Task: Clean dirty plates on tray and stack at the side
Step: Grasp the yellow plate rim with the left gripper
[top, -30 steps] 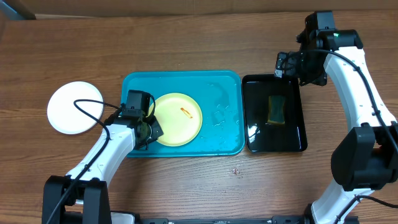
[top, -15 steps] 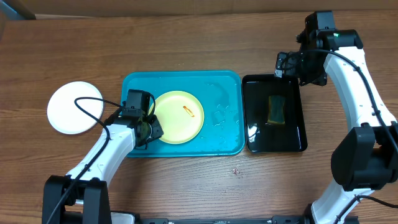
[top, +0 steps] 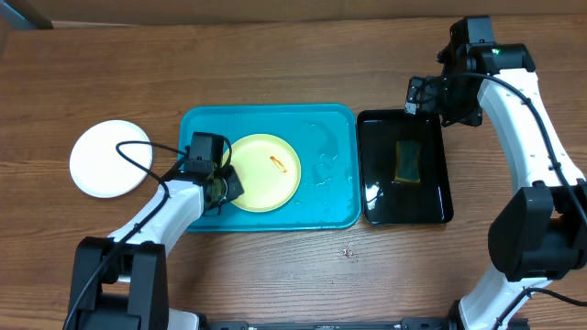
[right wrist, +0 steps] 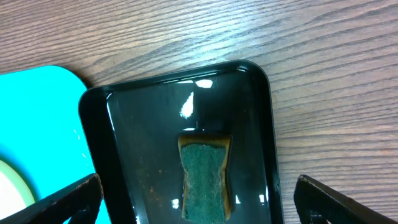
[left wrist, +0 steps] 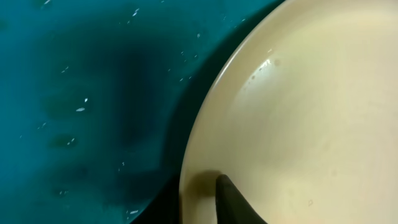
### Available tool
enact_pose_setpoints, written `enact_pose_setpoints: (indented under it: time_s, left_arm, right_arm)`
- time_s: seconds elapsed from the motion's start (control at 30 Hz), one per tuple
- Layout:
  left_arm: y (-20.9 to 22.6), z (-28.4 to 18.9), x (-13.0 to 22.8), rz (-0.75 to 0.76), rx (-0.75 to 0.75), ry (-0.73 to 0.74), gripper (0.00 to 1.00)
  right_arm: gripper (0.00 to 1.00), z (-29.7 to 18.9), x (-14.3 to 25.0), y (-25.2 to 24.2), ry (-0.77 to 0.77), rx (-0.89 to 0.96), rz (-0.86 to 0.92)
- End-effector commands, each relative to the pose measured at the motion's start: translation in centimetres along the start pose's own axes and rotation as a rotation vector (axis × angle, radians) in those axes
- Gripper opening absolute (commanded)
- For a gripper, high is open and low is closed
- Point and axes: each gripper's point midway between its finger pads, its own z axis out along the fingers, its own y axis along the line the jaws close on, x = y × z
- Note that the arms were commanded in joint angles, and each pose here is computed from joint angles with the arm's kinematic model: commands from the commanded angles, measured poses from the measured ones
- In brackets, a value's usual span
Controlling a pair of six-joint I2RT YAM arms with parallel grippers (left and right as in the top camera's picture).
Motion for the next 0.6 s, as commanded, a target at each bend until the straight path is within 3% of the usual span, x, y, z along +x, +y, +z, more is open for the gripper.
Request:
enact_pose_setpoints:
  time_s: [0.0,0.2,0.43,0.57]
  left_arm:
    - [-0.1,1.3,0.7,0.087,-0.008,0.046,0.17]
    - [-2.3,-0.4,-3.0,0.23,0.028,-0.027,0.16]
    - [-3.2,-0.5,-4.4,0.227,0.051,-0.069,0.16]
    - [-2.6,0.2,-3.3,0.227,0.032,-0.017,0.29]
  right_arm:
    - [1.0,-0.8,-0.5,0.0,-0.027,0.003,-0.004]
    - [1.0,-0.8,-0.5,0.0,-0.028,0.003,-0.004]
    - [1.0,-0.8,-0.5,0.0,-0.028,0.003,-0.004]
    - [1.0,-0.8,-0.5,0.0,-0.028,0.003,-0.004]
